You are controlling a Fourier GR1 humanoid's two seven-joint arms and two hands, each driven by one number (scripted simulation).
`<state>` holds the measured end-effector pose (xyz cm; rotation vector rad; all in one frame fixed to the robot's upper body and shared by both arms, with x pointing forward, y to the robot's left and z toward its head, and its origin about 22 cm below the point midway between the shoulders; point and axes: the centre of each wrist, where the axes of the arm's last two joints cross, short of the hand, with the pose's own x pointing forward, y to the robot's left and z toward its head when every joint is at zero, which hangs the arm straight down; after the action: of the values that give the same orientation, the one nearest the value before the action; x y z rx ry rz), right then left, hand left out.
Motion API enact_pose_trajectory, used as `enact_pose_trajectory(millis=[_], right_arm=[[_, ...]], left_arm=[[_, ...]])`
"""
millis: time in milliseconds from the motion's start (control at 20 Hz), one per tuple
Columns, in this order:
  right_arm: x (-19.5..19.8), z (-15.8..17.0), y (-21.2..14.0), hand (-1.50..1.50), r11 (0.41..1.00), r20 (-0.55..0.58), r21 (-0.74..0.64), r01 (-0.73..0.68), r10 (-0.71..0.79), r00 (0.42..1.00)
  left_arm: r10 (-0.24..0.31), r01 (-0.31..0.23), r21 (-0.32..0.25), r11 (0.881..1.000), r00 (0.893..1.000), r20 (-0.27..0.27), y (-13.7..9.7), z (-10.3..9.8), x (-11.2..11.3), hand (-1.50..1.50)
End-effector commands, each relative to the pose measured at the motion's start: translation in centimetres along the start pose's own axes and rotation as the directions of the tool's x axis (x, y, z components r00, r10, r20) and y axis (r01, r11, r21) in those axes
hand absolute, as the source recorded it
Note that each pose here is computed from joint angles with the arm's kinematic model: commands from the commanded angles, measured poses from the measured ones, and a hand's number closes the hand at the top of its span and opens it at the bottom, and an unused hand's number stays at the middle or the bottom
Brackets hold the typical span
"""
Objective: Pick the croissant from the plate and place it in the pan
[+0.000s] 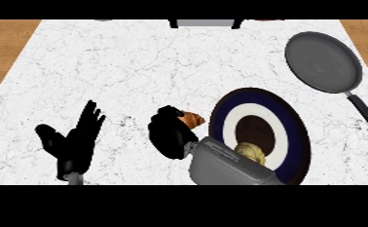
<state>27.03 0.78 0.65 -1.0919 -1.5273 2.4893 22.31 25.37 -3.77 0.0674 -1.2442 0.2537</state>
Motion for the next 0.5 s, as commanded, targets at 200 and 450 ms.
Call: enact_pose_trajectory(millis=[200,450], right_arm=[[-2.2,5.5,8.1,1.50,0.771,-0.365,0.037,0.636,-0.582,0.727],[-6.4,12.1,10.2,1.50,0.688,-0.446,-0.186,0.702,-0.695,0.563]], left_arm=[[0.032,-0.031,0.084,0.996,0.999,-0.009,1.0,1.4,-1.6,0.00],[0.017,-0.017,0.064,0.998,1.000,-0.009,1.9,1.0,-0.8,0.00]])
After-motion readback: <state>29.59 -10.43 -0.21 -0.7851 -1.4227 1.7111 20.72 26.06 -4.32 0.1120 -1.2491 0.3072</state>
